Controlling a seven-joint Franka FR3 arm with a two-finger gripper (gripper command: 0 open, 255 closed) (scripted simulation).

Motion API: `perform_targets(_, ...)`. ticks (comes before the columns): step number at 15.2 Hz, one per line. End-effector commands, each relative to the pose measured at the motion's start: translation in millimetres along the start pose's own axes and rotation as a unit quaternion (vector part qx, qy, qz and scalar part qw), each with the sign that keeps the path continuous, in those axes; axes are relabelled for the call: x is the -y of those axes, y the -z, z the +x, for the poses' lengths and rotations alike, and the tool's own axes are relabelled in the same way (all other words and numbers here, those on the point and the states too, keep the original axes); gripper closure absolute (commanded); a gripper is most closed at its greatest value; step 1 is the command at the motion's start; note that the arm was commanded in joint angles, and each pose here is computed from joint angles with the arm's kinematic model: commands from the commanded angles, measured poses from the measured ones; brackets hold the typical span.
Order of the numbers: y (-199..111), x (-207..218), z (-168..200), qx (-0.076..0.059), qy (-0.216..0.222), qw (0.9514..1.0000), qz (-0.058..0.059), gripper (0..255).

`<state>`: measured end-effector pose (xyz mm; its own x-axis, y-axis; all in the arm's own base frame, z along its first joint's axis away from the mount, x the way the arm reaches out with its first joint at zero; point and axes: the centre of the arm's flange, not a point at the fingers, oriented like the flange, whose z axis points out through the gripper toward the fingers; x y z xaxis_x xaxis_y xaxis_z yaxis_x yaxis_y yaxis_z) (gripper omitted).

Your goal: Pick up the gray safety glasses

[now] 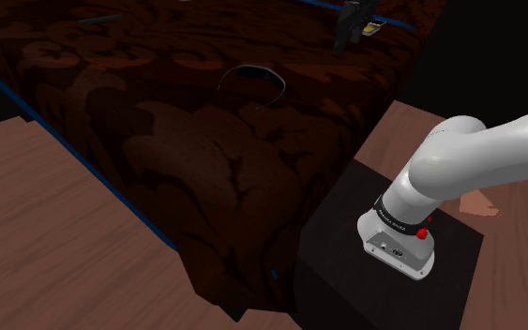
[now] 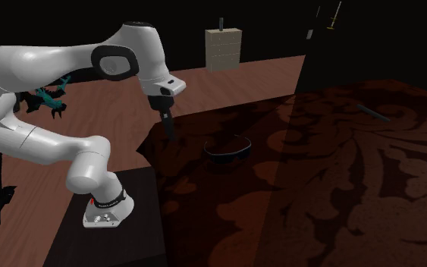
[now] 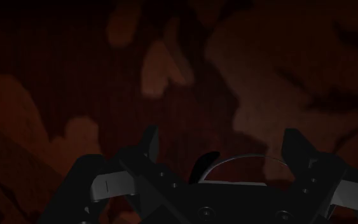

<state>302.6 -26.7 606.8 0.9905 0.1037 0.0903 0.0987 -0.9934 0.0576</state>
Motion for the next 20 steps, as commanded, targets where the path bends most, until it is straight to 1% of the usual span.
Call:
perform_targets(1, 0.0, 0.0, 0.0, 0.0, 0.0, 1.0, 0.0, 0)
perform_targets(20, -128.5, -9.7, 218.6, 0.013, 0.007, 0.9991, -0.041, 0)
